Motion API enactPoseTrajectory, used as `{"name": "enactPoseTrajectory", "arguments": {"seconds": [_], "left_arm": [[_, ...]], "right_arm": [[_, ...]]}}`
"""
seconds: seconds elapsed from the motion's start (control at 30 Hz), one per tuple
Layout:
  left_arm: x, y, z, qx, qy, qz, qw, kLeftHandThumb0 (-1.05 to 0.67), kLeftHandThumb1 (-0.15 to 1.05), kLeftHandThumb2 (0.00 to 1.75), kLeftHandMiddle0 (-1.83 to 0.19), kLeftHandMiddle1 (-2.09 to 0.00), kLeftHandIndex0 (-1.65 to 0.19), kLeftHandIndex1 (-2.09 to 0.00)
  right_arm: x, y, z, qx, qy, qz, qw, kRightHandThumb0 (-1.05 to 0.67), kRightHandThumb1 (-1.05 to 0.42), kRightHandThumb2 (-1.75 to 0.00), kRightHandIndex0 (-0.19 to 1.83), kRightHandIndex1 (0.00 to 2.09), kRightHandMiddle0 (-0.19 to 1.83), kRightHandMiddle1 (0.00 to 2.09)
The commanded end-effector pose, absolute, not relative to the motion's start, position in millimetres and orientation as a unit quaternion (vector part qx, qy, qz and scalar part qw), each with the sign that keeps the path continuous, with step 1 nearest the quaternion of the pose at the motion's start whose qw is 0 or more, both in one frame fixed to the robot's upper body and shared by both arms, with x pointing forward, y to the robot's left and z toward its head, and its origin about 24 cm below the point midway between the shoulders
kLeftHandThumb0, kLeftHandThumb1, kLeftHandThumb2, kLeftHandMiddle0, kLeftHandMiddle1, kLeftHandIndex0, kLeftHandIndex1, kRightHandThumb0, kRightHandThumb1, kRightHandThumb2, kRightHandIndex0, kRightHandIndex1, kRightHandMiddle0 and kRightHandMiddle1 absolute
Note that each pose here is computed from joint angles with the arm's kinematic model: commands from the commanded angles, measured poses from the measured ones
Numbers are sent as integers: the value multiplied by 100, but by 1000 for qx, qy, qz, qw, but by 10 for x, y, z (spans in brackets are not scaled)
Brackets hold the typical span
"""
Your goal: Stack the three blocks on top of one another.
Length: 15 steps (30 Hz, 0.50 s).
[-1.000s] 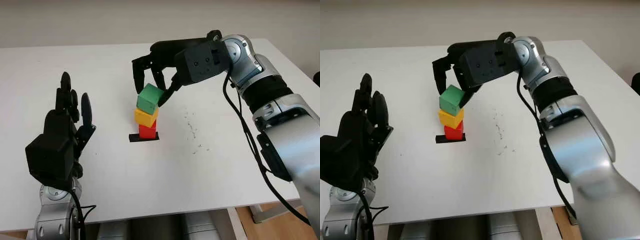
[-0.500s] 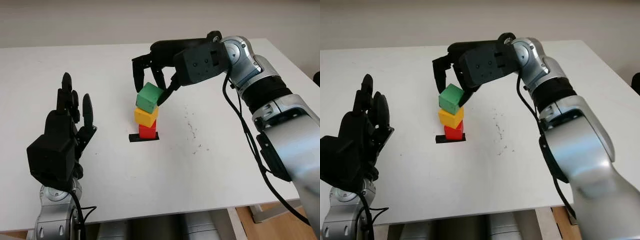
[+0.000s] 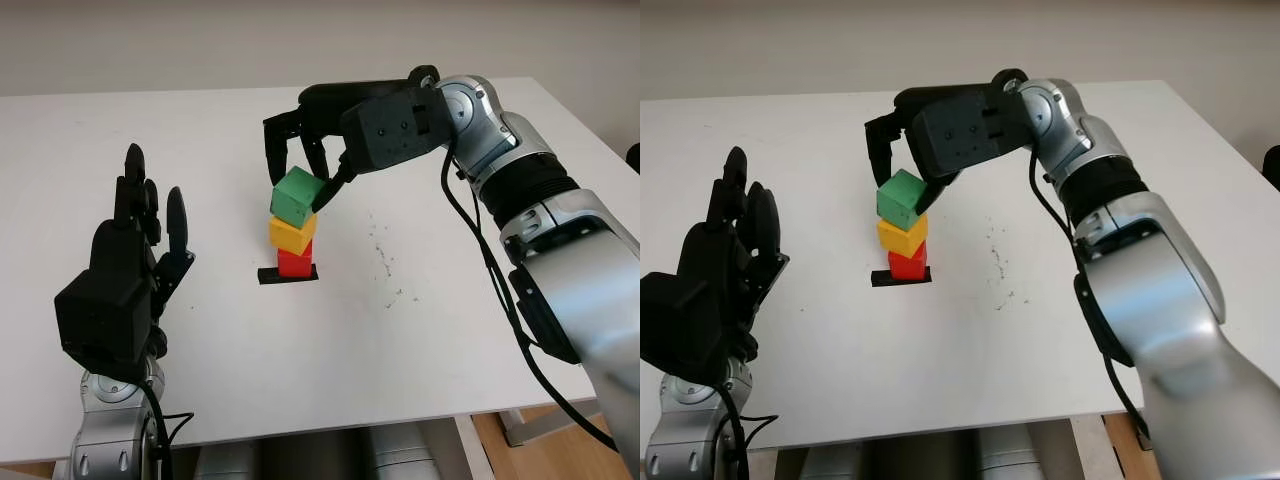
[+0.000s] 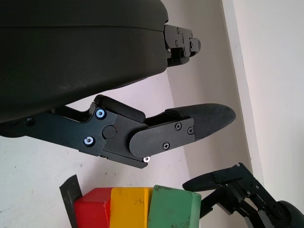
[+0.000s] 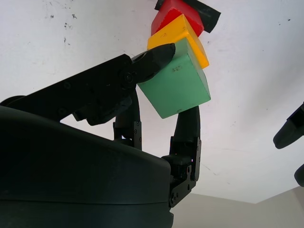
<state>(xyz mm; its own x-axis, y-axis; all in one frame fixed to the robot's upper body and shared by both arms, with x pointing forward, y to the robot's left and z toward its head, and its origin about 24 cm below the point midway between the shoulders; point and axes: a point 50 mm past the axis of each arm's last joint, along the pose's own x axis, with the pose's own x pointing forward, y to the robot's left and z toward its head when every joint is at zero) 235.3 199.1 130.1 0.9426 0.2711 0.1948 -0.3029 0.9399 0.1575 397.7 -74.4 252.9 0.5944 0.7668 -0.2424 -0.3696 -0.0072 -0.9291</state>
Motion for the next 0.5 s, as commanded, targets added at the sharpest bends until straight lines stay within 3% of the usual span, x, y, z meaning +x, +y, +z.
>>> {"name": "enactPoseTrajectory", "arguments": {"seconds": [0.0, 0.17, 0.3, 0.37, 0.47], "left_arm": [[2327, 1982, 1338, 92, -97, 148, 980, -77, 105, 65, 0, -5, 4, -6], [2322, 1984, 1336, 93, -96, 149, 980, -76, 105, 65, 0, -6, 4, -6], [2318, 1986, 1334, 94, -95, 148, 980, -75, 105, 64, 0, -6, 3, -7], [2315, 1988, 1332, 94, -95, 146, 980, -75, 105, 64, 0, -6, 3, -7], [2313, 1989, 1329, 95, -95, 146, 980, -74, 105, 64, 0, -6, 3, -7]], "right_arm": [[3970, -703, 2572, -581, -179, 417, 676, -24, -92, -5, 54, 141, 44, 153], [3975, -694, 2554, -589, -176, 412, 673, -27, -92, -5, 55, 140, 44, 152], [3983, -692, 2525, -594, -172, 408, 672, -33, -91, -5, 48, 131, 38, 139], [3985, -688, 2517, -605, -168, 405, 664, -43, -89, -5, 27, 106, 26, 107], [3982, -687, 2511, -613, -172, 401, 659, -49, -88, -5, 18, 82, 25, 68]]}}
